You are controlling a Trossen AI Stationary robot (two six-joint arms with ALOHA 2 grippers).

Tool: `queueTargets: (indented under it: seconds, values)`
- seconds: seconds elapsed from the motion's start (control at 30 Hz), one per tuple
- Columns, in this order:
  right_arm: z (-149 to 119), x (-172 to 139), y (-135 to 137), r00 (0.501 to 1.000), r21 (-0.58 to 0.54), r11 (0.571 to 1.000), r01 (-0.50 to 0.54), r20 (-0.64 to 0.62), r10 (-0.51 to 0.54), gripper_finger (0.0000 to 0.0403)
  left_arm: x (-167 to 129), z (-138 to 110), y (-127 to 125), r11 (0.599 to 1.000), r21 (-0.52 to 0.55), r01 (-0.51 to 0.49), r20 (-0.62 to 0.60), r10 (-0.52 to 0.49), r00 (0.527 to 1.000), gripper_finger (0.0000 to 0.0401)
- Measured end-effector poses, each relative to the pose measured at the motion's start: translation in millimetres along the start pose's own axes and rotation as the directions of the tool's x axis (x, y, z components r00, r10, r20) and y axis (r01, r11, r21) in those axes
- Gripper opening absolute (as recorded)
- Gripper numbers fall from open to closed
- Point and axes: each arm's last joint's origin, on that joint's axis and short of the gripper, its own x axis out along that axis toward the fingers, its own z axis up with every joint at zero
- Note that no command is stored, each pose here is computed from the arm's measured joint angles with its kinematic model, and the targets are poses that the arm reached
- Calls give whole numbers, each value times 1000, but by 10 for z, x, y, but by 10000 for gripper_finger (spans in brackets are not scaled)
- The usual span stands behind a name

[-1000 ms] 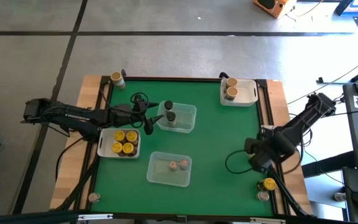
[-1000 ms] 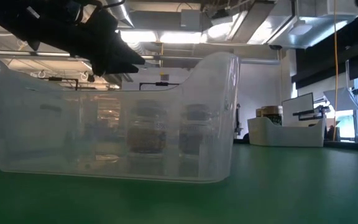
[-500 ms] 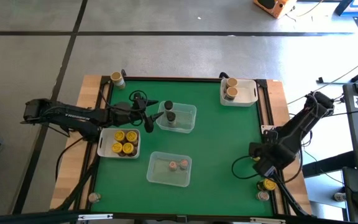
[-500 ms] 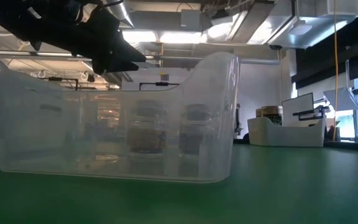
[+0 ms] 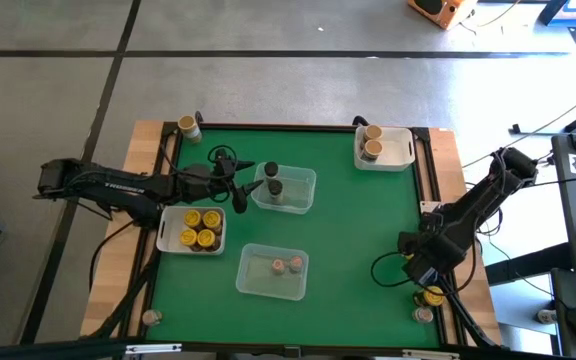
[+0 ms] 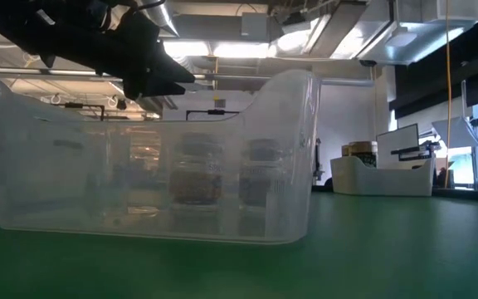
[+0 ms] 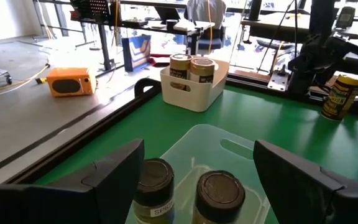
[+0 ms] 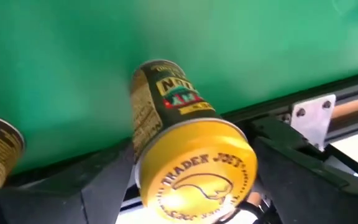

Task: Sort spices by type
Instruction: Put the yellow spice can into the bottom white bin

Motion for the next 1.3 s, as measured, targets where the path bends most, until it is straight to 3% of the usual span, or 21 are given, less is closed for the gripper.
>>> queueTargets:
  seconds: [0.1, 0.3, 0.57, 0.77, 0.87, 1.0, 1.3]
  values:
    - [3, -1, 2, 1000, 0, 1000, -1, 5, 1, 311, 0, 2, -1, 1000, -1, 0, 2, 0, 1000, 301]
    - [14, -7, 21, 1000, -4, 1000, -22, 16, 22, 230, 0, 2, -1, 1000, 1, 0, 2, 0, 1000, 301]
    - [112, -173, -13, 997, 77, 996, -40, 65, 35, 230, 0, 3, -1, 1000, 0, 1, 3, -1, 1000, 301]
    - [300, -551, -100, 966, 136, 989, -67, 257, 30, 230, 0, 3, -3, 1000, -1, 10, 3, -10, 1000, 301]
    - [412, -732, -155, 924, 156, 985, -78, 383, 12, 231, -1, 0, -26, 996, 15, 88, -6, -88, 996, 301]
    - [611, -875, -204, 871, 144, 987, -76, 490, -5, 233, -1, -1, -35, 993, 27, 116, -9, -116, 993, 301]
    - [1297, -979, -190, 845, 13, 999, 41, 534, -42, 235, -1, -2, -36, 993, 27, 116, -10, -116, 993, 301]
